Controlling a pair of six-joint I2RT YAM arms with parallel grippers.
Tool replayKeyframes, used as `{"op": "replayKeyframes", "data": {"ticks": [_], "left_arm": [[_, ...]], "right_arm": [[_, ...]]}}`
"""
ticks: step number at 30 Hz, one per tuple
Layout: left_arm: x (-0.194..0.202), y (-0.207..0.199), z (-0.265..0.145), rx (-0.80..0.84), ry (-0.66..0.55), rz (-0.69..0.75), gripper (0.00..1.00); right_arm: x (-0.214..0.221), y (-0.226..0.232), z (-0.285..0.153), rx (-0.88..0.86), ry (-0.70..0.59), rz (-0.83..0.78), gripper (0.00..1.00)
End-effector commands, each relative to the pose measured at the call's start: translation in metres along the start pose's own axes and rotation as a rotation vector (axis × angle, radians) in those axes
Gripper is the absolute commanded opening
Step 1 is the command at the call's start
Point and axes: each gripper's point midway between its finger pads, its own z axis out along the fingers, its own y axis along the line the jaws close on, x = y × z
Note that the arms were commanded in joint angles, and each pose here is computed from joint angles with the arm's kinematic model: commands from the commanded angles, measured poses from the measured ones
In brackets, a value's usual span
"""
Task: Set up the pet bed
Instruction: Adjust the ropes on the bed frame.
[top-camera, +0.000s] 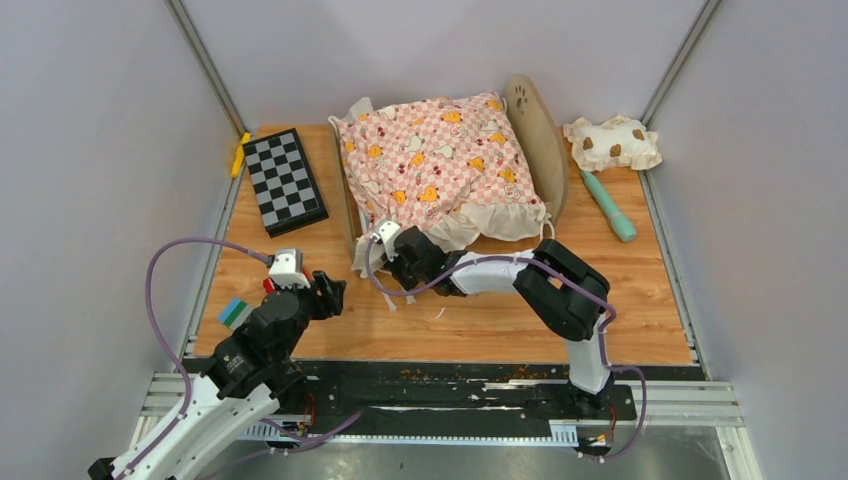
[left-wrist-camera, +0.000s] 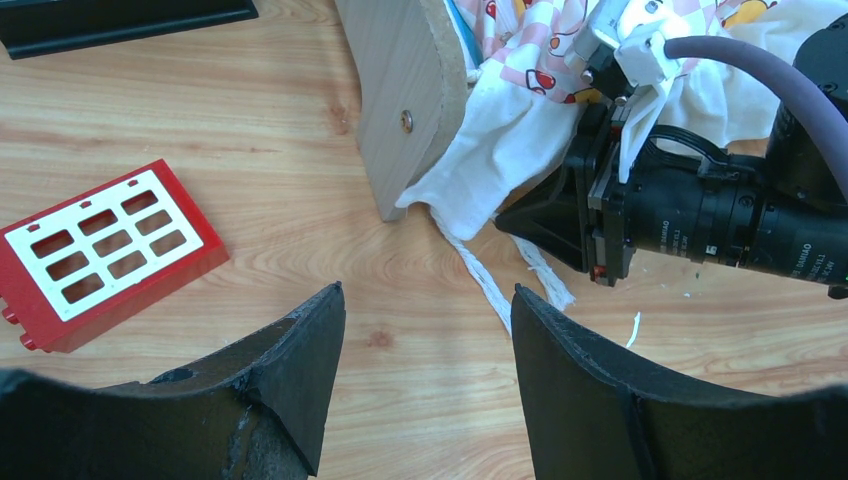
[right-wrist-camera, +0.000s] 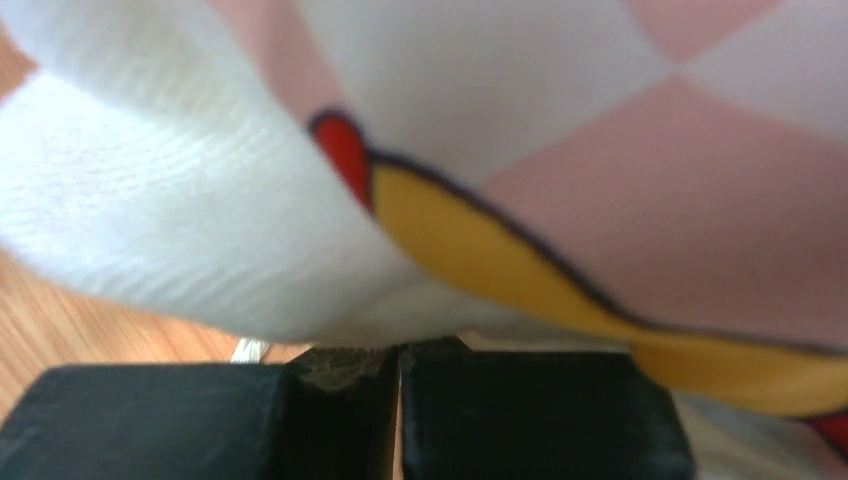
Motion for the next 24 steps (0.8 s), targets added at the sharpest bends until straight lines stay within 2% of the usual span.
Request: {"op": "replayKeyframes", "data": {"ticks": [1,6,16,24], "left_arm": [[-0.003,-0.003,0.002,0.008,-0.014,-0.013,0.69],[-0.003,-0.003,0.002,0.007,-0.014,-0.014,0.69],[-0.005,-0.002,0.001,0.01,-0.023,-0.011,0.69],[-0.006,-0.003,0.001,0.011,-0.03,-0.007,0.69]], "right_arm": [[0.003,0.01,-0.012,-0.06,-0.001,-0.042,0.0],[-0.019,0.017,-0.03,-0.107,-0.088,-0.107,0.0],[-0.035,0.043,-0.052,-0.291,-0.164,-0.33,0.0],[-0.041,0.054,-0.043,-0.38,-0.097,-0.476,0.0]]}}
